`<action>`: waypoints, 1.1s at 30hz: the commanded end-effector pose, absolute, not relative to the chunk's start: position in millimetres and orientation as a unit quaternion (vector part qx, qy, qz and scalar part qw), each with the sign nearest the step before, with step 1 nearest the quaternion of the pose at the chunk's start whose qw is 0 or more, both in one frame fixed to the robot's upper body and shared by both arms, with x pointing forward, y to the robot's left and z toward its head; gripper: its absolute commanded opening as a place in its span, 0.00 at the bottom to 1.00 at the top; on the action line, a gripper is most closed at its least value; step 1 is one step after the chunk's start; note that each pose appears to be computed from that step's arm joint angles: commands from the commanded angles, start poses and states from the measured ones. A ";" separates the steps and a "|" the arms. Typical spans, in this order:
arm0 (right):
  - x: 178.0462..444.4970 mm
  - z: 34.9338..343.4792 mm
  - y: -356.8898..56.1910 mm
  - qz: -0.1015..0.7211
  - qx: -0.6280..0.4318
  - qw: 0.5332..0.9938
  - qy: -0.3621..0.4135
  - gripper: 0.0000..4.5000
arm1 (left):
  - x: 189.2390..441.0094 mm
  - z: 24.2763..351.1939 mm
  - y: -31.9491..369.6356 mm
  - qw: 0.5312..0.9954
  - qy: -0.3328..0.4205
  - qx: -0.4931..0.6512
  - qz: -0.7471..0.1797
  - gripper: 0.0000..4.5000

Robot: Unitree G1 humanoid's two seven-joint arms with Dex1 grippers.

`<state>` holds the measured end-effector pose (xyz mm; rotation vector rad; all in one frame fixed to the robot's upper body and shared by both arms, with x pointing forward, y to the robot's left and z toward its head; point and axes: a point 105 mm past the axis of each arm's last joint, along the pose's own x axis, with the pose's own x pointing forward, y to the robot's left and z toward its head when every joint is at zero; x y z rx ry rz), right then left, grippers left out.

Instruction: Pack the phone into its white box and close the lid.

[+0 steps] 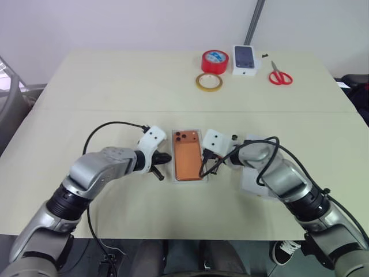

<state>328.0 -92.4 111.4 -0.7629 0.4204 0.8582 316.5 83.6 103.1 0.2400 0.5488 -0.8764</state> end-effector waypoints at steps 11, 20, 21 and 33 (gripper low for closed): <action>286.4 120.8 -150.1 0.363 -0.379 0.817 0.239 0.00 | 294.0 98.9 -28.3 0.769 0.251 0.099 -0.580 0.01; 273.5 116.7 -186.0 0.311 -0.374 0.829 0.277 0.00 | 287.2 98.5 -43.9 0.751 0.255 0.087 -0.603 0.01; 273.8 116.3 -187.4 0.308 -0.374 0.829 0.279 0.00 | 287.7 97.7 -42.3 0.751 0.256 0.088 -0.602 0.01; 267.4 152.9 -215.3 0.291 -0.341 0.853 0.266 0.06 | 321.3 116.7 8.7 0.817 0.231 0.055 -0.526 0.00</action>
